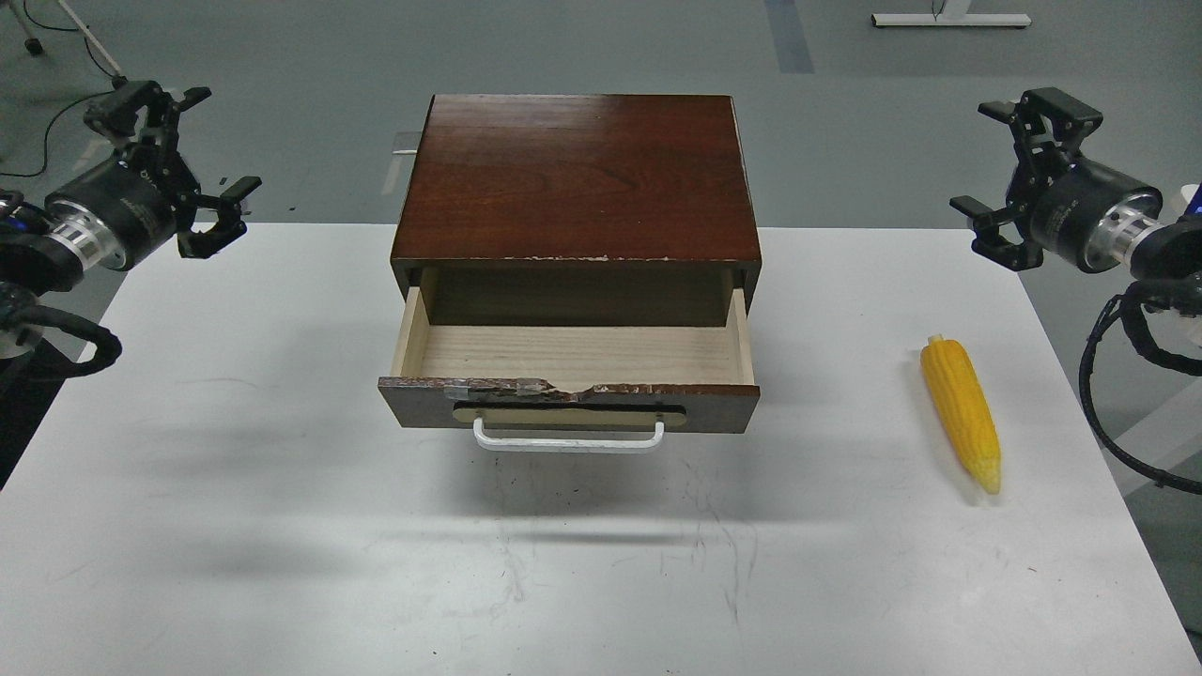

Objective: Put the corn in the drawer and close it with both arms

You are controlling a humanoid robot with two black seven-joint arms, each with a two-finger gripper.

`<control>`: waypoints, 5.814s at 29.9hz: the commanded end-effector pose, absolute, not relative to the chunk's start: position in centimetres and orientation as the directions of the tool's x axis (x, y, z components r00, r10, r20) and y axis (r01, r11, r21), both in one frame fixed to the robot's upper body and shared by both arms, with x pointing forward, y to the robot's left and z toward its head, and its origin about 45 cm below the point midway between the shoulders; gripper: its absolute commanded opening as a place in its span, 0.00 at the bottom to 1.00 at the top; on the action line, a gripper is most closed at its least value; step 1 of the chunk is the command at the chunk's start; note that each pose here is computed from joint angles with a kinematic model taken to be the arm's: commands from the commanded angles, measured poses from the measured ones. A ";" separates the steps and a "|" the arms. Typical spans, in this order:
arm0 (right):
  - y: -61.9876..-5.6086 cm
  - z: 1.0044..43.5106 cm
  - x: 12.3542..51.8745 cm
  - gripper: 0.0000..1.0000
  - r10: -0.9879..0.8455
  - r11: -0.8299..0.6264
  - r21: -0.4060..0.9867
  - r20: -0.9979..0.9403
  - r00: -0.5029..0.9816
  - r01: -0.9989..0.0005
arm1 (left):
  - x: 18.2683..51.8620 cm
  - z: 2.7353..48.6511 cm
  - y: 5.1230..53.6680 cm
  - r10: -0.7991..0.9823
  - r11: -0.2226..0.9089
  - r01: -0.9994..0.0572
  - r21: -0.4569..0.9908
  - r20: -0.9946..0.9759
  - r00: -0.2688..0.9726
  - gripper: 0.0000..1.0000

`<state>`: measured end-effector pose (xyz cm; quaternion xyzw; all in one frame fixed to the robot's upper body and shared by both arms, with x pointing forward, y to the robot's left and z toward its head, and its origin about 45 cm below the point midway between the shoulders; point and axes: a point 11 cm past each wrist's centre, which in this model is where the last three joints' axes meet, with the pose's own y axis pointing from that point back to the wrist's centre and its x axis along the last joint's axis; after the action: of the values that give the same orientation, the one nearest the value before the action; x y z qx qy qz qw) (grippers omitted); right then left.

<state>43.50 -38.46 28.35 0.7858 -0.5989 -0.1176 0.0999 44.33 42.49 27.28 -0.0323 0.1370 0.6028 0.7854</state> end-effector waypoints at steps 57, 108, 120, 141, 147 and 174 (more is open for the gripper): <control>-40.3 11.7 32.2 0.99 -0.289 -0.147 0.693 0.652 0.701 -0.705 | 44.1 25.9 40.9 0.925 0.299 -0.947 0.118 -0.279 0.257 0.98; -10.5 32.5 36.7 0.00 0.639 -0.769 0.538 0.627 -0.447 -0.345 | 42.9 26.2 44.5 0.951 0.238 -0.961 0.144 -0.234 0.200 0.98; -9.6 28.0 36.7 0.78 0.641 -0.767 0.560 0.678 -0.358 -0.313 | 42.7 26.7 45.3 0.957 0.223 -0.964 0.144 -0.220 0.188 0.98; -7.8 33.1 39.1 1.00 0.491 -0.838 0.376 0.835 -0.249 -0.395 | 42.8 26.5 45.2 0.958 0.219 -0.965 0.147 -0.221 0.184 0.98; -5.4 39.4 40.7 0.94 0.091 -0.882 0.111 0.994 0.064 -0.458 | 42.9 26.3 44.9 0.956 0.223 -0.963 0.148 -0.226 0.187 0.98; -35.0 23.4 45.2 1.00 -0.959 -0.246 0.207 -0.191 0.208 -0.947 | 43.0 26.5 44.6 0.952 0.229 -0.964 0.135 -0.237 0.193 0.98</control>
<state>46.47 -34.29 25.50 0.7874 -0.6049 -0.1146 0.0293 43.00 44.64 26.38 -0.0188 0.1360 0.6211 0.7716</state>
